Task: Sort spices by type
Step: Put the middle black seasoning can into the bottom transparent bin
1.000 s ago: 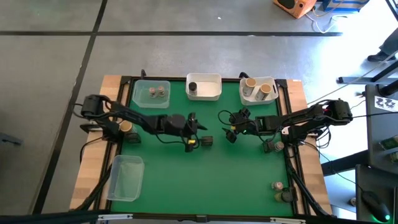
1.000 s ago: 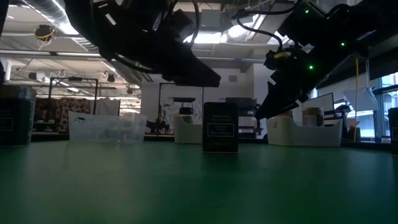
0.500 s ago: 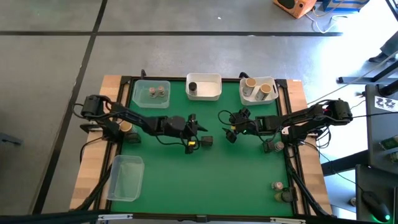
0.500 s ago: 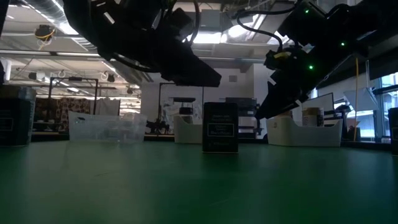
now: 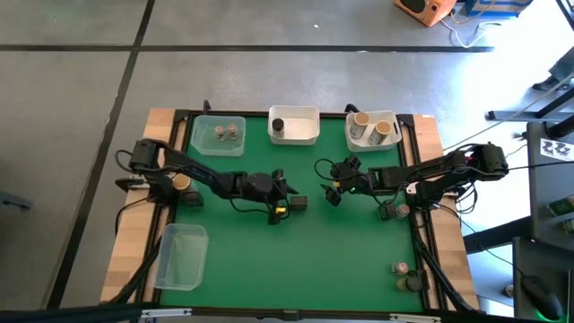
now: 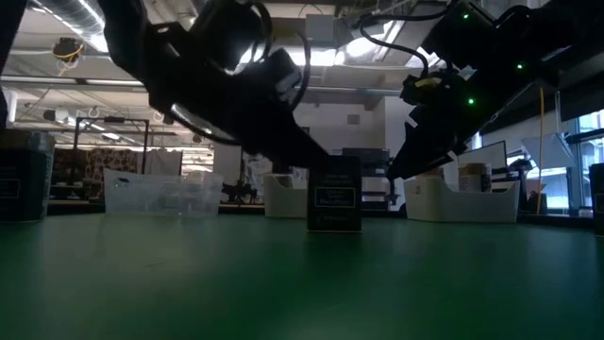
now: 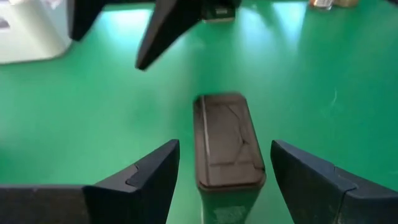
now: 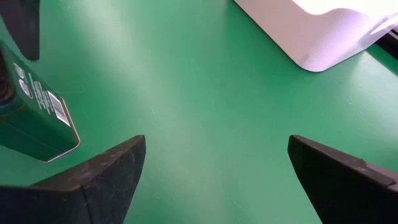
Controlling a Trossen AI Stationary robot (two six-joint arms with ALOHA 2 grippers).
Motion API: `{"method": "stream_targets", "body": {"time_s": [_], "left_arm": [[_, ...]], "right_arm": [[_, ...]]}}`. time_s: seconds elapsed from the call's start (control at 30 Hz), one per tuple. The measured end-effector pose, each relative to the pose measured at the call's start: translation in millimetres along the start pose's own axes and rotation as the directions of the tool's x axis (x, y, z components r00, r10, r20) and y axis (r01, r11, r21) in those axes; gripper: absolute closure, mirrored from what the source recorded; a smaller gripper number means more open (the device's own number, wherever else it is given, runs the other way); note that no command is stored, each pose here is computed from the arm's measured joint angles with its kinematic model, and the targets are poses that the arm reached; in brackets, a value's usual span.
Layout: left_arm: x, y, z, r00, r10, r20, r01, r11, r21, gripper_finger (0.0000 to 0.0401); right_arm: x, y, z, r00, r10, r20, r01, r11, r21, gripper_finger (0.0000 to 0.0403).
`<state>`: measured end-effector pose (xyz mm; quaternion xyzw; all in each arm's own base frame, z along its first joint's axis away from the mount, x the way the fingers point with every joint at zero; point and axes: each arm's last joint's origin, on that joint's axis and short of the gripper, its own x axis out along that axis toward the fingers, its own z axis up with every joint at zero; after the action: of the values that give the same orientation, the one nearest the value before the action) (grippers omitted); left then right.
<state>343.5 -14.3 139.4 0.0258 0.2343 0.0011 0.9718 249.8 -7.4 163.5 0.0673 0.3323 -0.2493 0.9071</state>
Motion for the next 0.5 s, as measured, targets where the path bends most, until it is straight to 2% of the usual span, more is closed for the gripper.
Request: {"method": "stream_targets", "body": {"time_s": [0.17, 0.33, 0.5], "left_arm": [[6.3, -0.6, -8.0, 1.0, 0.0, -0.017, -0.001, 1.0, -0.004, 0.016], [6.2, 0.1, -5.9, 1.0, 0.016, 0.004, -0.016, 1.0, 0.006, 0.0163], [6.2, 3.4, -5.8, 1.0, 0.024, 0.003, -0.024, 1.0, 0.001, 0.0204]], "right_arm": [[0.0, 0.1, 0.2, 1.0, 0.001, 0.002, -0.001, 1.0, -0.001, 0.0013], [0.0, 0.2, 0.6, 1.0, 0.002, 0.005, -0.002, 1.0, 0.001, 0.0013], [0.0, 0.3, 0.7, 1.0, 0.002, 0.007, -0.002, 1.0, 0.001, 0.0013]]}}
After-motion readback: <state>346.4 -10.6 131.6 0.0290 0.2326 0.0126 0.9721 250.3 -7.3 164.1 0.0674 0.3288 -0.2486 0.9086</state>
